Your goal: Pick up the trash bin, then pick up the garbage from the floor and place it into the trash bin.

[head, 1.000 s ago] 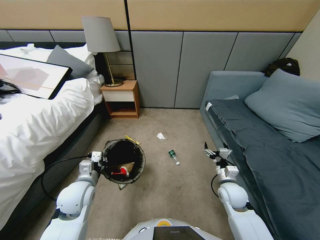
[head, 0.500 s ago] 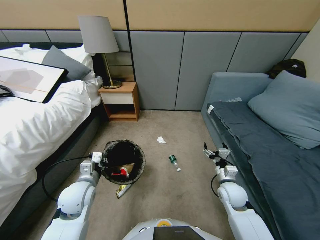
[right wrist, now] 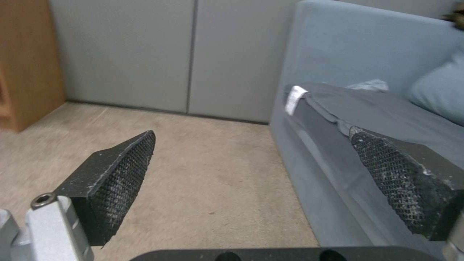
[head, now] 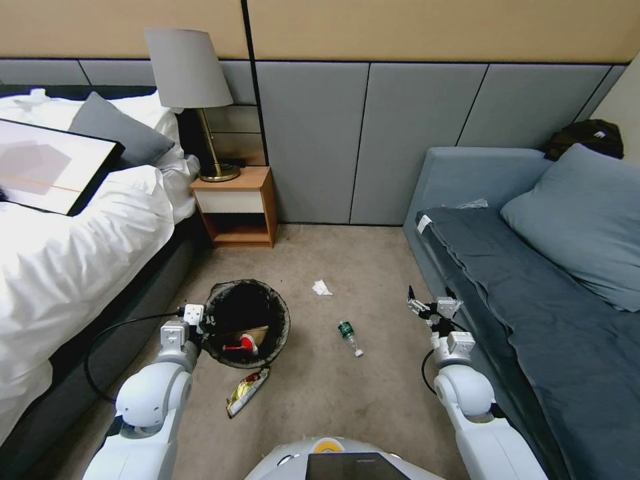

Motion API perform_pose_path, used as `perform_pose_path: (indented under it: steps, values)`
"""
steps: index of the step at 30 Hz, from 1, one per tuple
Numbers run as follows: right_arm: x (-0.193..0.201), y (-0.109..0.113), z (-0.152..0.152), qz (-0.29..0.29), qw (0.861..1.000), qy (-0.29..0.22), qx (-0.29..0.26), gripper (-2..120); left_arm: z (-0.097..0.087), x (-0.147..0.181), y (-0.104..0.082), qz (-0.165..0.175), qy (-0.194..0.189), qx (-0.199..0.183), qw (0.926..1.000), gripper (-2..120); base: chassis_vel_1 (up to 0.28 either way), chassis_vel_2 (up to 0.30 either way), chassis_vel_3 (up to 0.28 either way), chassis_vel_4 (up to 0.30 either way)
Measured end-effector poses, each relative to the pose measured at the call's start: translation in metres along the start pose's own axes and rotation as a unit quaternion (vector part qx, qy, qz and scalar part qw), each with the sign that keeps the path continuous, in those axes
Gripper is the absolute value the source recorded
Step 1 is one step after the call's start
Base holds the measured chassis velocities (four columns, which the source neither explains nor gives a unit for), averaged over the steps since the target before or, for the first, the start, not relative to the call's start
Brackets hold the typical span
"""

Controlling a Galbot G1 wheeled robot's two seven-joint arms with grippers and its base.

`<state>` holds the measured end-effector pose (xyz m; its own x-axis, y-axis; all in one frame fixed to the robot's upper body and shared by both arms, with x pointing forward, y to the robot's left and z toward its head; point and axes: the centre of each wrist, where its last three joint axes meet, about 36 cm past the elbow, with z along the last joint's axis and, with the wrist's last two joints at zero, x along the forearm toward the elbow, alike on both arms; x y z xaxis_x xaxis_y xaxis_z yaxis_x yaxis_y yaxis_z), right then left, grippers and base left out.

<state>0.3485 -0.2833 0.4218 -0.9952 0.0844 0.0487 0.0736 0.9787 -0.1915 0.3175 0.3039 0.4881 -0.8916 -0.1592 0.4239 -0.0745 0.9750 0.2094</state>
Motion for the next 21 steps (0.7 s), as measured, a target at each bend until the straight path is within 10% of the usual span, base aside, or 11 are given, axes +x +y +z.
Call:
perform_pose_path:
  steps: [21]
  values:
    - [-0.14,0.027,-0.072,-0.185,0.973,0.136,0.009,100,0.002,0.006,0.0,-0.009,0.003,-0.002,1.0,0,0.0,0.0,0.0,0.0]
